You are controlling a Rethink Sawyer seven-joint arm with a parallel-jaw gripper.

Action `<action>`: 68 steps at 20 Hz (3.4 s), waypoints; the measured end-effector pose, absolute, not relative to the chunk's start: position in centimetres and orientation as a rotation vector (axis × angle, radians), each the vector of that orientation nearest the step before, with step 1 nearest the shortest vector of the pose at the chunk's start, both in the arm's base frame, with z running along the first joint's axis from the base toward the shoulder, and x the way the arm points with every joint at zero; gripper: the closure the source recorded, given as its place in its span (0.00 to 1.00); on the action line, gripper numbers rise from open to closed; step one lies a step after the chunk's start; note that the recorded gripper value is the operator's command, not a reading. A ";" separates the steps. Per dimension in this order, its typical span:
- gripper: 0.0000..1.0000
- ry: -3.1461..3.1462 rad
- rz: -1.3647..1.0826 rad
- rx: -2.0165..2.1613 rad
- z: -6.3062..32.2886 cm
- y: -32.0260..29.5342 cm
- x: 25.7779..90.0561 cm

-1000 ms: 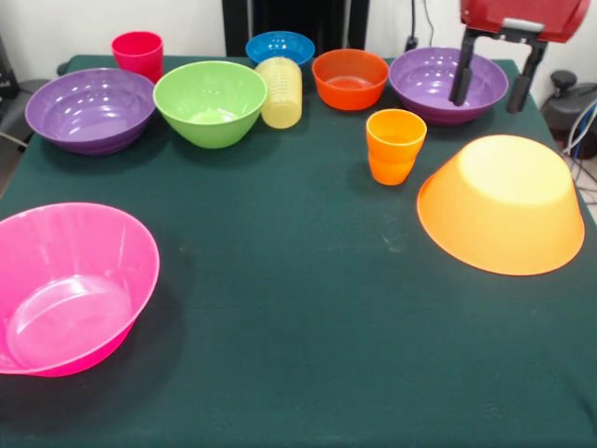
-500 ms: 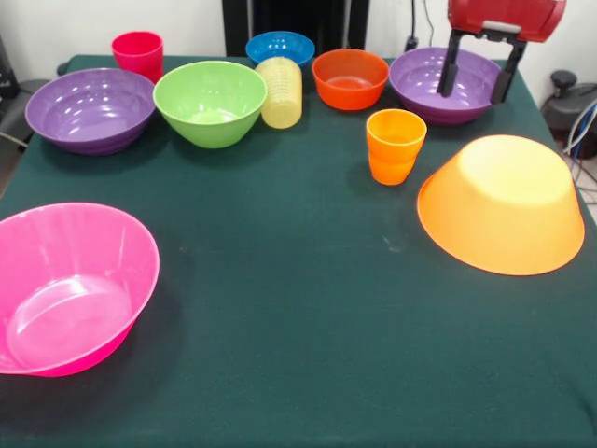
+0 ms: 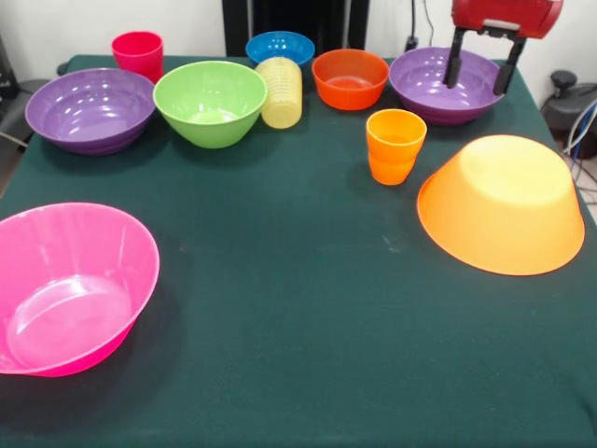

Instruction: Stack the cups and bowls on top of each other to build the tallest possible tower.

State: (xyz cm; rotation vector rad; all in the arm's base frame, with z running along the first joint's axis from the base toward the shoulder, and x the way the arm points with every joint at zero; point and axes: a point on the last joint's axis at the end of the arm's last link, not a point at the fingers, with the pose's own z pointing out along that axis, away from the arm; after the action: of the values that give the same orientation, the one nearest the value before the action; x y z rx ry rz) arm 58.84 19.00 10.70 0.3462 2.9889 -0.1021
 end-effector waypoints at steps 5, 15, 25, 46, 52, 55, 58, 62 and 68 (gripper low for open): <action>0.00 2.995 -0.101 0.358 10.5 19.6 58.6; 0.00 2.921 -0.139 0.355 10.5 18.7 62.8; 0.00 2.791 -0.109 0.364 13.0 17.5 70.0; 0.00 2.734 0.055 0.518 15.5 11.0 81.8; 0.00 2.807 0.119 0.549 13.3 8.1 84.3; 0.00 2.867 0.153 0.533 12.4 6.8 85.2; 0.00 2.936 0.187 0.500 11.7 4.9 86.1; 0.00 3.002 0.222 0.453 11.5 2.1 87.1; 0.00 3.030 0.201 0.408 12.3 -0.9 88.1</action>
State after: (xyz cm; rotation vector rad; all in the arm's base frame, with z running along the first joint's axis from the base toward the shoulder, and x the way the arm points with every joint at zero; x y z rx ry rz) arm 88.10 -0.89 12.26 0.4078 3.0298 0.2009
